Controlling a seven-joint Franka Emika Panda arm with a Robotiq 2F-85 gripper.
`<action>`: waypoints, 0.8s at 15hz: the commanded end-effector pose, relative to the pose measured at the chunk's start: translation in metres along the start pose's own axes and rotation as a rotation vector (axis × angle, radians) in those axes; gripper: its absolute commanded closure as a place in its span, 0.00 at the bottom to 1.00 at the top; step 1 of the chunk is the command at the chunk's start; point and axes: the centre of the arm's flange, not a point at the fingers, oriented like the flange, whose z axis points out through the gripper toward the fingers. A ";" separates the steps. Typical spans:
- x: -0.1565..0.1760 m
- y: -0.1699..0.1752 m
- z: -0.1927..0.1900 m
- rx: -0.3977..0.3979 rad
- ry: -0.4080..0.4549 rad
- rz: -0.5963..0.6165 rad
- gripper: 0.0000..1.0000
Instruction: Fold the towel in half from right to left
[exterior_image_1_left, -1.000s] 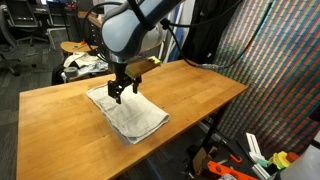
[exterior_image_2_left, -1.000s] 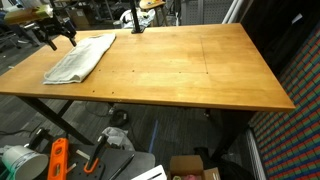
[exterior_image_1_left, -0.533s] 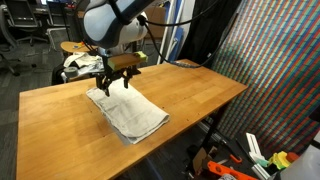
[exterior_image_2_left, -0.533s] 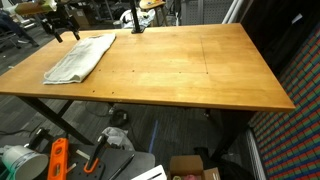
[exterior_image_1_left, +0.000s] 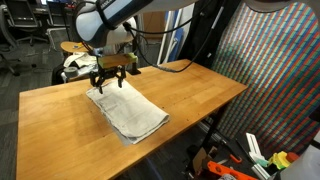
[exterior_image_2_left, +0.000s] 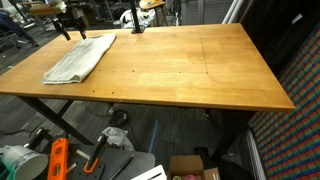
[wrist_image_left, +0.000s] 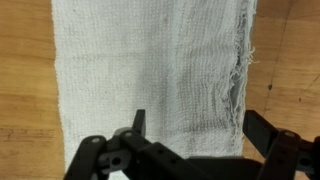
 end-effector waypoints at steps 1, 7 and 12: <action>0.041 -0.008 -0.005 0.013 -0.015 0.048 0.00; 0.068 -0.011 0.006 0.001 0.018 0.109 0.00; 0.083 -0.014 0.018 -0.019 0.064 0.172 0.00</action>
